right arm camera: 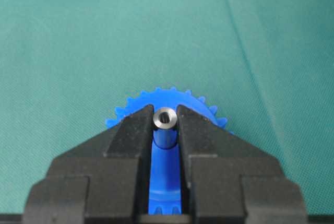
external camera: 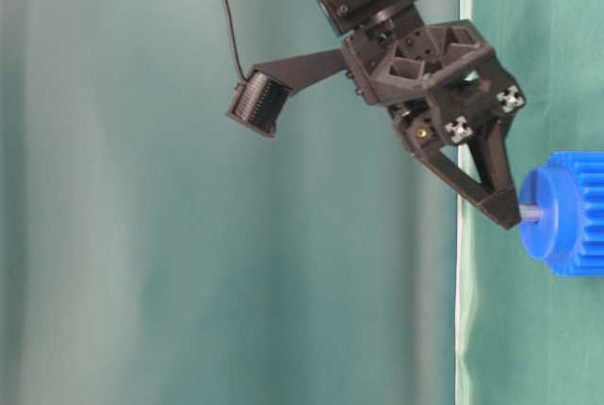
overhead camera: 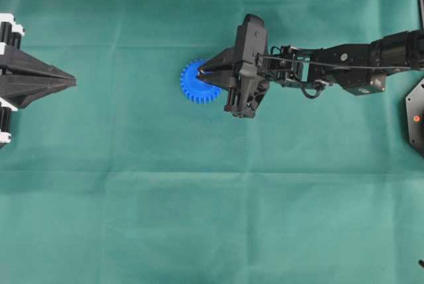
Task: Insert the shaft placed at a random location into the center hole of the medium gear at another random location.
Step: 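Lower the shaft into the blue gear's center hole with the right gripper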
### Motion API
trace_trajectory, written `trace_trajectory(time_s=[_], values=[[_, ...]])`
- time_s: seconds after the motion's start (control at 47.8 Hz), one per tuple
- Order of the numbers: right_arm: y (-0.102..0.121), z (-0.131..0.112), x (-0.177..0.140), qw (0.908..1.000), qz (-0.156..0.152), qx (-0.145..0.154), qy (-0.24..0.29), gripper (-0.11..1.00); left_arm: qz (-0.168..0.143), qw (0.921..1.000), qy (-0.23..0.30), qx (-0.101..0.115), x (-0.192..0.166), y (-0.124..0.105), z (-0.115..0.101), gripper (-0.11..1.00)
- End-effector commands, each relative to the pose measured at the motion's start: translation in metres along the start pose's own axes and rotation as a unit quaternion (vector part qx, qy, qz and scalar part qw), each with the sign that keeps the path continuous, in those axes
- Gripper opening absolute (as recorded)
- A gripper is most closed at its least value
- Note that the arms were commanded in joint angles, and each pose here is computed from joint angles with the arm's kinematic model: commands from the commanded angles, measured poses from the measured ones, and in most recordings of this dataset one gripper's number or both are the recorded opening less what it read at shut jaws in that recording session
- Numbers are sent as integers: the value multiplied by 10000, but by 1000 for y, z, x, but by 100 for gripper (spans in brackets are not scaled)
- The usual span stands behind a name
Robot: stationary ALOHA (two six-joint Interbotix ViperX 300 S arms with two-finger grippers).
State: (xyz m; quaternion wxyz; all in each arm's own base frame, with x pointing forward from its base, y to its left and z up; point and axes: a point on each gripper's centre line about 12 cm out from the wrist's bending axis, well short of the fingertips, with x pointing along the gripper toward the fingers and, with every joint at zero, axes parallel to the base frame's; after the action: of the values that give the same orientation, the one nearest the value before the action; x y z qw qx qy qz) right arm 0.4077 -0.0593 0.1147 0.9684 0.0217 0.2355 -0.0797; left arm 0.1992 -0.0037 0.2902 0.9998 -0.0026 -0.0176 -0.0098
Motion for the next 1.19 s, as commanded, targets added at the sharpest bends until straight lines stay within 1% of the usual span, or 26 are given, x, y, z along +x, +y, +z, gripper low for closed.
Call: trace_trajectory(time_s=[0.0,0.397,0.628,0.879,1.046,1.088,1.172], values=[[1,15,1,9997,3,-54,-253,14,-3,9999,-100,8,3,0,8,0],[1,9,8,9999,3,-56,-138,14,-3,9999,-100,8,3,0,8,0],[1,7,8,9999,3,-56,-115,14,-3,9999,-100,8,3,0,8,0],[1,3,7,10000,11,-64,46,14,-2,10000,-92,8,3,0,8,0],[1,3,7,10000,9,-18,61,15,-2,10000,-92,8,3,0,8,0],[1,2,7,10000,9,-18,69,19,-2,10000,-92,8,3,0,8,0],[1,3,7,10000,10,-10,61,42,-2,10000,-92,8,3,0,8,0]])
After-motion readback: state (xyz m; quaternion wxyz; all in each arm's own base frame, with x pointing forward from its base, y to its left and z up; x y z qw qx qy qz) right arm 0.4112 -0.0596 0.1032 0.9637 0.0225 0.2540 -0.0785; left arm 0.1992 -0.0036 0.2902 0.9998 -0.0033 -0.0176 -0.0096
